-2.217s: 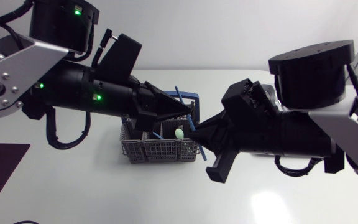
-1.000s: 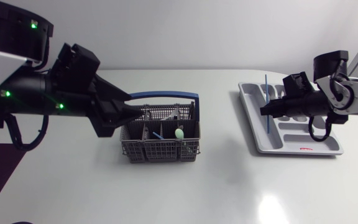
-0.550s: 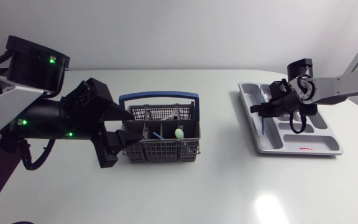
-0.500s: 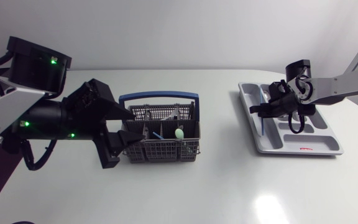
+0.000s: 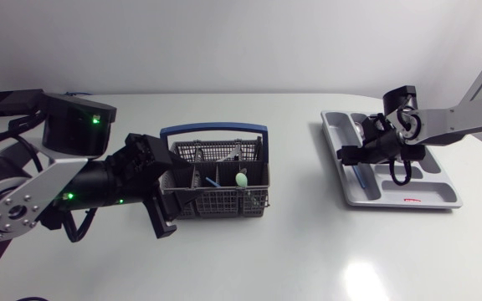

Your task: Unload the cutlery basket into the drawer organizer.

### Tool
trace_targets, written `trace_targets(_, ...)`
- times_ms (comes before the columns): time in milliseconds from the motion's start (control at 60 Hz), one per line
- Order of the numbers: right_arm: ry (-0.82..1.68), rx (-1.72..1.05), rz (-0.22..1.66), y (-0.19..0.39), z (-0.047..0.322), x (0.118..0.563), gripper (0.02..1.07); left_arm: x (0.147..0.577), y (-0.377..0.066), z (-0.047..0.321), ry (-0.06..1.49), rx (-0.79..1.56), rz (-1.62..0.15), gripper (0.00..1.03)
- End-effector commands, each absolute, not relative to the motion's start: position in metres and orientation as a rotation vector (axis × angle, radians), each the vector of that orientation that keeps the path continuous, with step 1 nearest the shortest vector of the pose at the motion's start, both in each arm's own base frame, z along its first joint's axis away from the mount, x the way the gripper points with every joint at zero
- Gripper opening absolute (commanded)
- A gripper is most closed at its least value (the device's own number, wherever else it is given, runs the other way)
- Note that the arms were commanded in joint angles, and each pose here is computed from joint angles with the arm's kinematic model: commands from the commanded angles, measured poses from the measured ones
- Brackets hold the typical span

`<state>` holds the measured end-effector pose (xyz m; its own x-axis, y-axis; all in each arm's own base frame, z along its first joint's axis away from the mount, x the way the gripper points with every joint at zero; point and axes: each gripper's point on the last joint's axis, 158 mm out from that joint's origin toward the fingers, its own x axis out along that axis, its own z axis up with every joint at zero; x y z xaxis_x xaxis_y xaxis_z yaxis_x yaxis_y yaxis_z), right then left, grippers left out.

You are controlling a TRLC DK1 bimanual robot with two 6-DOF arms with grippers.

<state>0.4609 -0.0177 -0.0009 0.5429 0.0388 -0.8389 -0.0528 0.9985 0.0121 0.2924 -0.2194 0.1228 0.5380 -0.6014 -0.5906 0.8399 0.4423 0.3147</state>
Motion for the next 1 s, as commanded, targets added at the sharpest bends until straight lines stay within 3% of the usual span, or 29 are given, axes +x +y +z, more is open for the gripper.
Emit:
trace_targets(0,0.954,-0.025,0.062,-0.006,0.018,0.451,0.94,0.292,-0.215,0.105,0.442,0.651,-0.93,0.74)
trace_targets(433,0.901,-0.074,0.161,0.042,0.042,0.412,0.94,0.308,-0.241,0.089,0.399,0.644,-0.963,0.55)
trace_targets(600,0.88,-0.093,0.197,0.058,0.052,0.402,0.94,0.31,-0.251,0.089,0.393,0.626,-0.984,0.55)
trace_targets(983,0.868,-0.131,0.229,0.074,0.054,0.39,0.94,0.32,-0.26,0.102,0.355,0.586,-0.974,0.23)
